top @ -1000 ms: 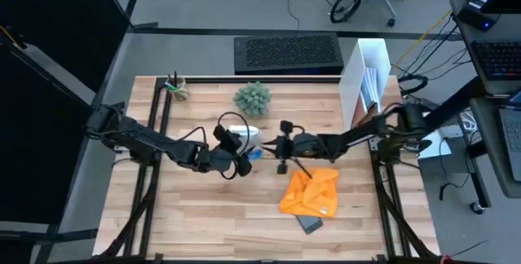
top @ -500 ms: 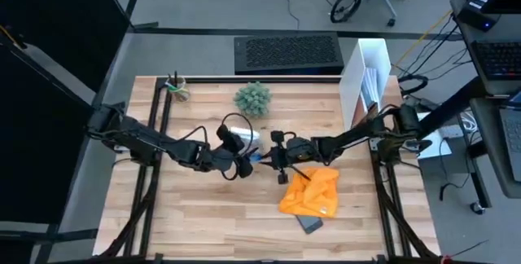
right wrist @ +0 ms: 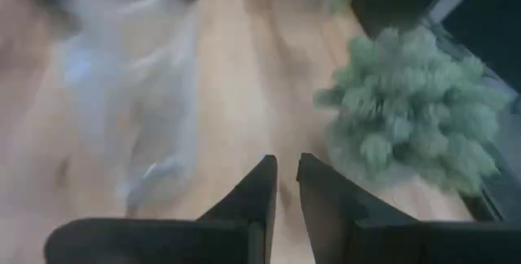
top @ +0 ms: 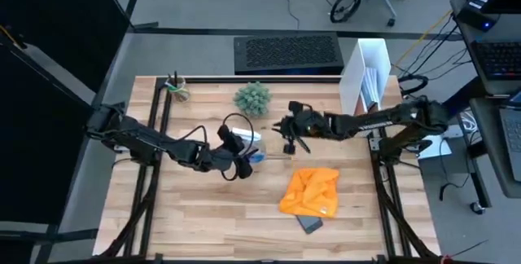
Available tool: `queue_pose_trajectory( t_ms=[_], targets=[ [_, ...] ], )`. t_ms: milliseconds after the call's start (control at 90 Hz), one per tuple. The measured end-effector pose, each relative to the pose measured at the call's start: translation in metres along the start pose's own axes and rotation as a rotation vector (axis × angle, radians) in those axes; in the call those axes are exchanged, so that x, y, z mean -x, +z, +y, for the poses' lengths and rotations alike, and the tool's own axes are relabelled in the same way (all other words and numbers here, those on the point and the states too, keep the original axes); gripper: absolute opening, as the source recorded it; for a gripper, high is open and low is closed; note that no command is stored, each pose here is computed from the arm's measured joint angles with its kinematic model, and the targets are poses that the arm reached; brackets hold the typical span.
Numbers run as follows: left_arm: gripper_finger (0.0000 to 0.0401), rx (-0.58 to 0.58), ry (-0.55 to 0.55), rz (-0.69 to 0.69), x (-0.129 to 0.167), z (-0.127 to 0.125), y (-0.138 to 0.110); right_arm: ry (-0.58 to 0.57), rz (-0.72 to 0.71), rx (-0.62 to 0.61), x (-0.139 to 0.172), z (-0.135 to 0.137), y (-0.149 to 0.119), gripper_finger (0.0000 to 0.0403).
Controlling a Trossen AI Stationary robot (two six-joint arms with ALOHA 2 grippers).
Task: Apply microfiber cloth
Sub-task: Spray the front of the cellphone using the spray bottle
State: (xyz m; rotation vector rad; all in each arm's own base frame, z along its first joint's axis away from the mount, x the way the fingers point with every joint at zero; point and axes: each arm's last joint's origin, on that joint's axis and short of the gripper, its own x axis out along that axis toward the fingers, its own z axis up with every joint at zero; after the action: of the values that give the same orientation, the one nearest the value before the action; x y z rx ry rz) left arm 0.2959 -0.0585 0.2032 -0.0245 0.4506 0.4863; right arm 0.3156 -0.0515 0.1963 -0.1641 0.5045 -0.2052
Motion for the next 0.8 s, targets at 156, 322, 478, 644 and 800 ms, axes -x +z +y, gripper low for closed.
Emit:
queue_pose_trajectory(
  t_ms=[156, 322, 478, 644, 800],
  targets=[
    [0.0241, 0.002, -0.01, -0.002, 0.002, -0.002, -0.001, 0.116, -0.038, -0.072, -0.033, 0.003, -0.021, 0.0038],
    [0.0241, 0.004, -0.029, -0.007, 0.002, -0.004, 0.0, 0.211, -0.048, -0.039, -0.044, 0.035, -0.028, 0.0038],
    [0.0241, -0.036, -0.054, -0.007, 0.003, -0.005, 0.0, 0.2, 0.002, -0.015, -0.037, 0.054, -0.027, 0.0038],
    [0.0241, -0.077, -0.112, 0.001, 0.003, -0.007, 0.001, 0.215, 0.057, -0.045, -0.025, 0.07, -0.023, 0.0038],
    [0.0241, -0.09, -0.184, 0.018, 0.003, -0.008, 0.001, 0.197, 0.149, -0.065, -0.016, 0.075, -0.027, 0.0038]
  ],
)
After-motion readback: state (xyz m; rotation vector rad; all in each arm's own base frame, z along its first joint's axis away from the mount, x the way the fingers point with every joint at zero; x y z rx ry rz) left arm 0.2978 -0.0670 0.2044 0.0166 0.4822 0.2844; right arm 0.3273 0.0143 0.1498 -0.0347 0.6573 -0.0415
